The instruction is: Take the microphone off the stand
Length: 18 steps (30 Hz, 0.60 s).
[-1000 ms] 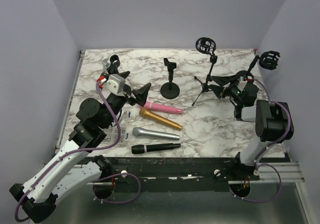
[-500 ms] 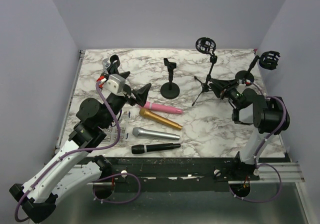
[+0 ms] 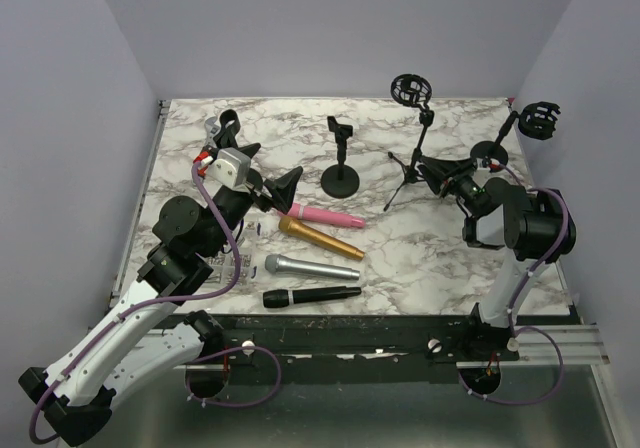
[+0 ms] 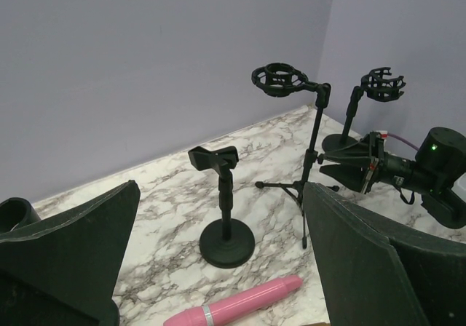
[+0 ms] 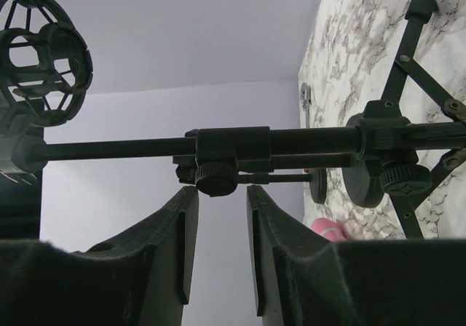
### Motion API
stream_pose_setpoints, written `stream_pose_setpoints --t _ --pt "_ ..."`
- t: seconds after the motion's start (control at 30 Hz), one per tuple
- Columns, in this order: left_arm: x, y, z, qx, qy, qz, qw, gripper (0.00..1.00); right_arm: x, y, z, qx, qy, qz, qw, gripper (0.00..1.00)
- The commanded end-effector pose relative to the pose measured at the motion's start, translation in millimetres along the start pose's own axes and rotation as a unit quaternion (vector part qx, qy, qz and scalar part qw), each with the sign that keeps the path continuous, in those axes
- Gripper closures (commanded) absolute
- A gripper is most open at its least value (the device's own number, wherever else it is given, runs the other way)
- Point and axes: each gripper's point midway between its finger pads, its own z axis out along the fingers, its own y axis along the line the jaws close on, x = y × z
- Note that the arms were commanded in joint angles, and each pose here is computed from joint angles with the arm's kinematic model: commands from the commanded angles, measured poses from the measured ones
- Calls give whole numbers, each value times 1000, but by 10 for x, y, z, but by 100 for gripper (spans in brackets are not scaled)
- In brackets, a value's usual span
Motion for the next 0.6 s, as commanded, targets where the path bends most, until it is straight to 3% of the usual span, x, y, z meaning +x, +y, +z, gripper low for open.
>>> stream_pose_setpoints --t 0.0,0.57 --pt "-143 -55 -8 14 -12 -5 1000 1 -58 31 48 -15 -3 -11 1000 62" --pt "-122 -67 8 16 -9 -6 1000 1 -109 90 129 -26 1 -24 999 61"
